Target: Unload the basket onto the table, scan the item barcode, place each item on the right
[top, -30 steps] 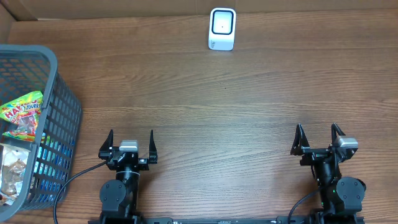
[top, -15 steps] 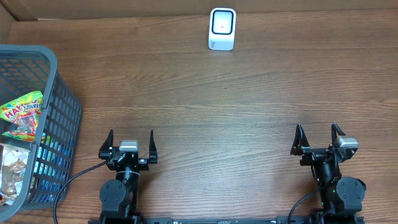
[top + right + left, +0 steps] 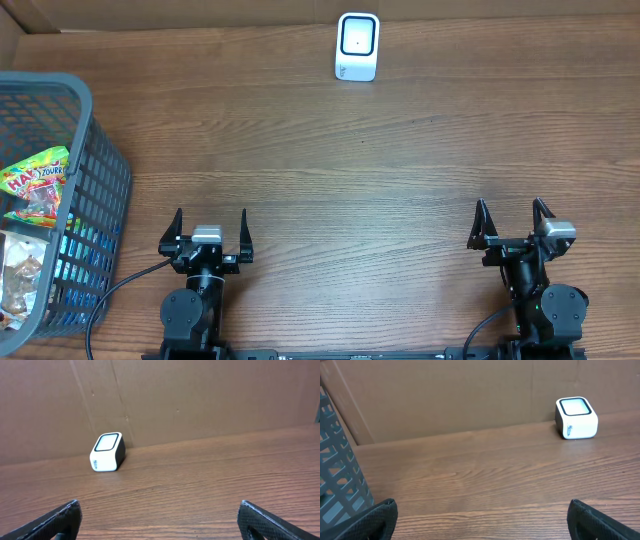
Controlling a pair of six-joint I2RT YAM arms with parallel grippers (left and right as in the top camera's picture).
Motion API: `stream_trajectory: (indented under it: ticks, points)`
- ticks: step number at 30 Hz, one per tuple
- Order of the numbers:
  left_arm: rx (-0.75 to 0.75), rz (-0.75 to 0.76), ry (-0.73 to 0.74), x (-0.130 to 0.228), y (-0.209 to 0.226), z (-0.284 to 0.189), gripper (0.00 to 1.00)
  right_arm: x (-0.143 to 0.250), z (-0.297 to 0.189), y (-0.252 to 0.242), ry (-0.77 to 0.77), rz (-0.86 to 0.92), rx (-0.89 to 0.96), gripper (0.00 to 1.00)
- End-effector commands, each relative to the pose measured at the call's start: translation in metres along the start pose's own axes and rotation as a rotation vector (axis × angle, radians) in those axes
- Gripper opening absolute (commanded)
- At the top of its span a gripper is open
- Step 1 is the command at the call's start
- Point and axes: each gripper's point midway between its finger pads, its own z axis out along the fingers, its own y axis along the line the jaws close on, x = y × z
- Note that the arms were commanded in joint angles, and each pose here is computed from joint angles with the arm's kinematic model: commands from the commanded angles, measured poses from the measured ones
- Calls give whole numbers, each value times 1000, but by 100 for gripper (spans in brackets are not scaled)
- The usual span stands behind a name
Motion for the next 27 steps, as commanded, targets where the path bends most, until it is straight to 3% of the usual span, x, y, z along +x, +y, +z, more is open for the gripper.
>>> stream_trajectory:
  ticks: [1, 27]
  points:
    - [-10, 26, -8, -1, 2, 0, 100, 2, 0, -1, -3, 0, 1, 100]
    - [0, 25, -11, -1, 1, 0, 100, 2, 0, -1, -4, 0, 1, 100]
